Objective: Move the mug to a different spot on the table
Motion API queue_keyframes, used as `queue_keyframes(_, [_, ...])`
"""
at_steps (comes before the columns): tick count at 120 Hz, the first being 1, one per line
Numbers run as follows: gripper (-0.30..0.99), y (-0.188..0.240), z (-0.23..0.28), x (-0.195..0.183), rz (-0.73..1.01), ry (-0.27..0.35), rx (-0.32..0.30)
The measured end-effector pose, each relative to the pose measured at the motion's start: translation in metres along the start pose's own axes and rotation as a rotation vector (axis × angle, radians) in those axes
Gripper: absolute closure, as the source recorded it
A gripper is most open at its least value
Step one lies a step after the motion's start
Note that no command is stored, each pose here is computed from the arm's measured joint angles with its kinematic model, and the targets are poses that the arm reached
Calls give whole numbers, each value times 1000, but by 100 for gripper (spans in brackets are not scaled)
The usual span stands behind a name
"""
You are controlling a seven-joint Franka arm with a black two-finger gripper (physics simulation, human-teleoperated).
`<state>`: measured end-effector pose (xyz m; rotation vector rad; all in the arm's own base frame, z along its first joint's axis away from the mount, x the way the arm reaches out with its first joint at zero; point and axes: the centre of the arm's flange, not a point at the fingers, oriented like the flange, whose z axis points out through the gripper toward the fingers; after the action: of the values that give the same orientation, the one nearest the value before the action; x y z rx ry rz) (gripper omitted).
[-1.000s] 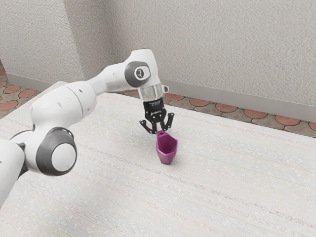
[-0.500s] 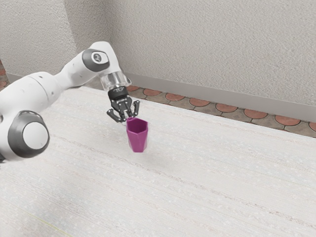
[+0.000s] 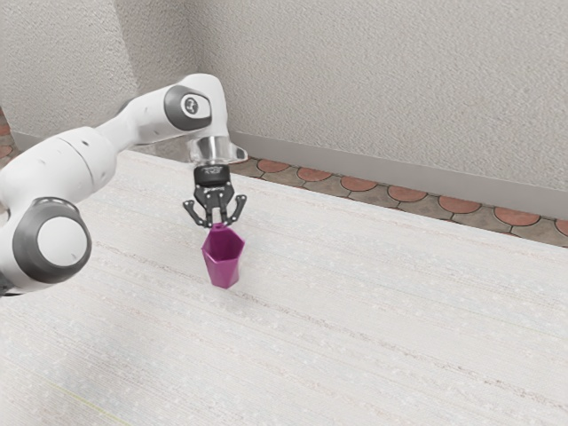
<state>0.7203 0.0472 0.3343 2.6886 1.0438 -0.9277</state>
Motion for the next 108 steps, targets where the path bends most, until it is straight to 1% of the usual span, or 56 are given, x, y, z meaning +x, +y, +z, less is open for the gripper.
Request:
queue_keyframes(12, [66, 5, 2, -9, 86, -24, 11])
queue_keyframes(26, [66, 7, 10, -13, 164, -49, 45])
queue_keyframes(41, [66, 8, 13, -11, 238, -23, 95])
queue_keyframes(54, [66, 10, 16, -6, 300, 5, 110])
queue_keyframes(74, [66, 19, 23, 1, 393, 30, 111])
queue_keyframes(108, [65, 24, 36, 15, 503, 44, 111])
